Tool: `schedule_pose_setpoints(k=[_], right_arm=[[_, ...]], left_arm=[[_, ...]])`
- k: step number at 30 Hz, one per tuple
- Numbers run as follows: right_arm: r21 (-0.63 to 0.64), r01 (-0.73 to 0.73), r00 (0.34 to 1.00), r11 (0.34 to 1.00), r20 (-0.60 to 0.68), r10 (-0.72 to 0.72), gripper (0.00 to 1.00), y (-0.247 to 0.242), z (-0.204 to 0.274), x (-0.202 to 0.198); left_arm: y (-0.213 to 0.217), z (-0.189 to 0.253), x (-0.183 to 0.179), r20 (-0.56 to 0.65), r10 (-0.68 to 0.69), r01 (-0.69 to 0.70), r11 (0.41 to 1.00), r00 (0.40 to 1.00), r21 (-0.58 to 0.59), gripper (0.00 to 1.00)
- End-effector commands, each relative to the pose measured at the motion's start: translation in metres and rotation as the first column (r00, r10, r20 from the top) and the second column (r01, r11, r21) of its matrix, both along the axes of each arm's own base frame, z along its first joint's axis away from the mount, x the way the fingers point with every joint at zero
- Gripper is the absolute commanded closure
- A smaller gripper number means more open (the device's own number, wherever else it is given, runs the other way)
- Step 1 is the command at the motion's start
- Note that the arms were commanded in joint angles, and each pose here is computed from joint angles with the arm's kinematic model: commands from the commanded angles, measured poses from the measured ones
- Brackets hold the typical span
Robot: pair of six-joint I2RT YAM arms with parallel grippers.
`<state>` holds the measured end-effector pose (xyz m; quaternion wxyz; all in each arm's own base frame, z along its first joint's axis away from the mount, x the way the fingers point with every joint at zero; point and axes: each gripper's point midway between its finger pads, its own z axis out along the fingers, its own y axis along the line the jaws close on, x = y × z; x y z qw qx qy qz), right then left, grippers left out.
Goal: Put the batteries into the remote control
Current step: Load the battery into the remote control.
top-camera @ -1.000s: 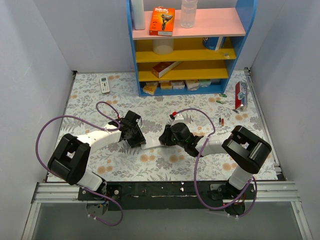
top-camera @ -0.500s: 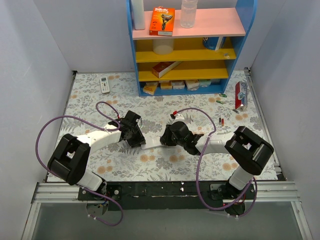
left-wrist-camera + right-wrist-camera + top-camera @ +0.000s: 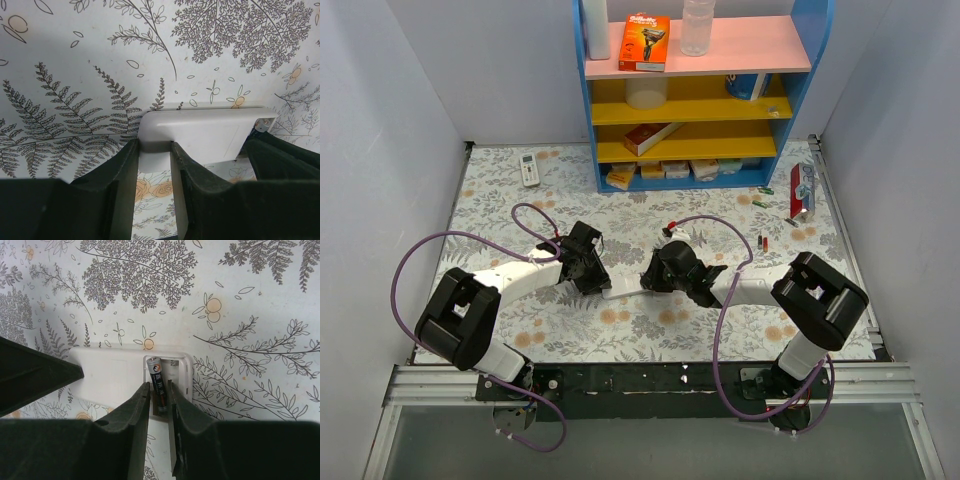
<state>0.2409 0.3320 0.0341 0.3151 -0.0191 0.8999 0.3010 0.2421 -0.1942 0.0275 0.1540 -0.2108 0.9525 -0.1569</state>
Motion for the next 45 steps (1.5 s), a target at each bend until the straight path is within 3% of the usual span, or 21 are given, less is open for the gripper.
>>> schedule_pose_setpoints(k=[1, 26, 31, 37, 45], right_arm=[[0.077, -0.005, 1.000, 0.997, 0.001, 0.005, 0.72, 0.015, 0.025, 0.002], [0.199, -0.062, 0.997, 0.978, -0.030, 0.070, 0.71, 0.032, 0.050, -0.003], [0.174, -0.049, 0.998, 0.984, -0.032, 0.055, 0.71, 0.029, 0.048, -0.001], [0.115, -0.016, 0.999, 0.993, -0.033, 0.020, 0.71, 0.019, 0.040, 0.002], [0.072, -0.024, 0.999, 0.997, -0.023, 0.025, 0.70, 0.015, 0.040, 0.004]], left_arm=[[0.011, -0.023, -0.024, -0.081, -0.014, 0.019, 0.998, 0.997, 0.063, 0.74], [0.004, -0.013, -0.022, -0.066, -0.021, 0.022, 1.000, 0.998, 0.017, 0.73], [0.004, -0.011, -0.021, -0.057, -0.020, 0.021, 1.000, 0.998, 0.015, 0.73], [0.005, -0.012, -0.021, -0.060, -0.017, 0.018, 1.000, 0.998, 0.019, 0.60], [0.008, -0.011, -0.022, -0.059, -0.011, 0.013, 0.999, 0.998, 0.030, 0.51]])
